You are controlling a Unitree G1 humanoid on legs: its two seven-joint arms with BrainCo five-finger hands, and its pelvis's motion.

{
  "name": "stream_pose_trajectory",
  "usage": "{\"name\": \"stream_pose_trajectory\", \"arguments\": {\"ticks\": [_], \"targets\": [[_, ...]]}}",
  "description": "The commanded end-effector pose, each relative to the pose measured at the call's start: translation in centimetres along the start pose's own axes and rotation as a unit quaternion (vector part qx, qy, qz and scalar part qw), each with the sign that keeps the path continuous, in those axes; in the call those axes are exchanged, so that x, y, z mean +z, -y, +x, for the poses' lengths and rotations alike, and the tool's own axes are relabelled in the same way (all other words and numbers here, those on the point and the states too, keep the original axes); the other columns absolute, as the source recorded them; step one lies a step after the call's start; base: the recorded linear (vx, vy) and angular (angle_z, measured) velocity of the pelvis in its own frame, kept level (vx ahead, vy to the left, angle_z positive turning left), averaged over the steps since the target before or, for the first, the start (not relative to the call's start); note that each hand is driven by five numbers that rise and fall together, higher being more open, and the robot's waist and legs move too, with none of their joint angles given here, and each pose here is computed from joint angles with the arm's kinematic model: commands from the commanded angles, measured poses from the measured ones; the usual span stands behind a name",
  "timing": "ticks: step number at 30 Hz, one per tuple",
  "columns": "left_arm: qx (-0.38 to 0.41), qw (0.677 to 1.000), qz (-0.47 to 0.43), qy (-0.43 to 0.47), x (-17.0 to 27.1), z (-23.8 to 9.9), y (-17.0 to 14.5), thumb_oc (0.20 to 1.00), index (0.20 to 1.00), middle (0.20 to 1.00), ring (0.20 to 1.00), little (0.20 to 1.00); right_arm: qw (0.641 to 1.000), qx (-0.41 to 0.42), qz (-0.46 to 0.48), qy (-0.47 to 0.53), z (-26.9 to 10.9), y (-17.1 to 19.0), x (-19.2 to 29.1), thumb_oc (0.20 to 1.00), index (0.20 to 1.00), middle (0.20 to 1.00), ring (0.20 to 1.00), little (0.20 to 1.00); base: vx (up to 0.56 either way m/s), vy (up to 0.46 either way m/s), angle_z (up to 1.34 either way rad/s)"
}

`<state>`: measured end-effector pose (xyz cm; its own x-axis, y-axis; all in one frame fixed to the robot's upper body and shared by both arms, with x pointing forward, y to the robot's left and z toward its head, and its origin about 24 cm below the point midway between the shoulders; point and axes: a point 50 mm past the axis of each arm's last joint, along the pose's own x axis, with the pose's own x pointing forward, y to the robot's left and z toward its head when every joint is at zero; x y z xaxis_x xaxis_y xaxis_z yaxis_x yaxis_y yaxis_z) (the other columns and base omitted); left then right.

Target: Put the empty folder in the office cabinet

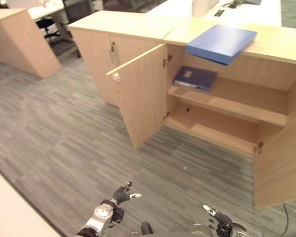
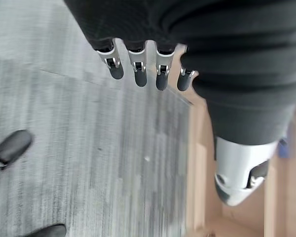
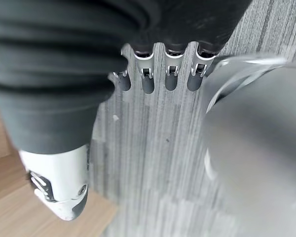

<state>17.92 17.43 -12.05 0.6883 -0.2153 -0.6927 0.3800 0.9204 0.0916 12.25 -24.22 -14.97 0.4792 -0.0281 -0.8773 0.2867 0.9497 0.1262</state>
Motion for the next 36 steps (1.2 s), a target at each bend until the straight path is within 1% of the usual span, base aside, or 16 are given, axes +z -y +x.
{"name": "stream_pose_trajectory", "arguments": {"ticks": [1, 4, 6, 7, 8, 12, 15, 20, 24, 27, 30, 33, 36], "targets": [[-0.009, 0.999, -0.001, 0.037, 2.1, 0.6, -0.1, 1.000, 1.000, 1.000, 1.000, 1.000, 1.000, -0.003, -0.028, -0.008, 0.0, 0.1, 0.0, 1.000, 1.000, 1.000, 1.000, 1.000, 0.05, -0.023, -0.67], [-0.022, 0.997, 0.009, 0.071, 4.0, 0.7, -0.2, 1.000, 1.000, 1.000, 1.000, 1.000, 1.000, -0.002, -0.017, -0.012, 0.0, 0.0, -0.2, 1.000, 1.000, 1.000, 1.000, 1.000, 0.07, -0.034, -0.59], [-0.022, 0.997, 0.010, 0.080, 4.4, 0.6, -0.3, 1.000, 1.000, 1.000, 1.000, 1.000, 1.000, -0.003, -0.015, -0.015, 0.0, 0.1, -0.3, 1.000, 1.000, 1.000, 1.000, 1.000, 0.05, -0.049, -0.54], [-0.028, 0.994, 0.018, 0.101, 5.6, 0.6, -0.4, 1.000, 1.000, 1.000, 1.000, 1.000, 1.000, -0.006, -0.013, -0.025, -0.2, 0.4, -0.8, 1.000, 1.000, 1.000, 1.000, 1.000, 0.06, -0.050, -0.56], [-0.027, 0.994, 0.018, 0.101, 5.5, 0.5, -0.4, 1.000, 1.000, 1.000, 1.000, 1.000, 1.000, -0.006, -0.013, -0.025, -0.2, 0.4, -0.8, 1.000, 1.000, 1.000, 1.000, 1.000, 0.15, -0.139, -0.41], [-0.024, 0.992, 0.018, 0.126, 6.7, 0.4, -0.9, 1.000, 1.000, 1.000, 1.000, 1.000, 0.999, -0.018, -0.013, -0.045, -0.5, 1.0, -2.1, 1.000, 1.000, 1.000, 1.000, 1.000, 0.14, -0.139, -0.37], [-0.030, 0.985, 0.020, 0.166, 8.8, -0.2, -1.6, 1.000, 1.000, 1.000, 1.000, 1.000, 0.997, -0.034, -0.022, -0.059, -0.9, 2.1, -2.7, 1.000, 1.000, 1.000, 1.000, 1.000, 0.19, -0.278, -0.31], [-0.011, 0.983, 0.008, 0.182, 9.2, -0.5, -2.0, 1.000, 1.000, 1.000, 1.000, 1.000, 0.996, -0.041, -0.041, -0.068, -1.1, 2.4, -2.7, 1.000, 1.000, 1.000, 1.000, 1.000, 0.09, -0.130, -0.44], [-0.003, 0.979, 0.002, 0.203, 9.9, -0.9, -2.3, 1.000, 1.000, 1.000, 1.000, 1.000, 0.994, -0.039, -0.065, -0.076, -1.2, 2.7, -3.0, 1.000, 1.000, 1.000, 1.000, 1.000, 0.16, 0.035, -0.03], [-0.004, 0.977, 0.005, 0.215, 10.5, -1.1, -2.4, 1.000, 1.000, 1.000, 1.000, 1.000, 0.995, -0.040, -0.066, -0.069, -1.2, 2.7, -2.7, 1.000, 1.000, 1.000, 1.000, 1.000, 0.21, 0.068, -0.25], [-0.009, 0.975, 0.023, 0.221, 10.9, -1.3, -2.4, 1.000, 1.000, 1.000, 1.000, 1.000, 0.994, -0.036, -0.065, -0.080, -1.3, 2.7, -3.2, 1.000, 1.000, 1.000, 1.000, 1.000, 0.22, 0.106, -0.32], [-0.025, 0.972, 0.070, 0.225, 11.4, -1.6, -2.2, 1.000, 1.000, 1.000, 1.000, 1.000, 0.992, -0.034, -0.056, -0.111, -1.5, 2.7, -4.5, 1.000, 1.000, 1.000, 1.000, 1.000, 0.32, 0.195, -0.39], [-0.030, 0.966, 0.087, 0.241, 12.2, -2.0, -2.3, 1.000, 1.000, 1.000, 1.000, 1.000, 0.990, -0.032, -0.057, -0.122, -1.6, 2.6, -5.0, 1.000, 1.000, 1.000, 1.000, 1.000, 0.26, 0.214, -0.21]]}}
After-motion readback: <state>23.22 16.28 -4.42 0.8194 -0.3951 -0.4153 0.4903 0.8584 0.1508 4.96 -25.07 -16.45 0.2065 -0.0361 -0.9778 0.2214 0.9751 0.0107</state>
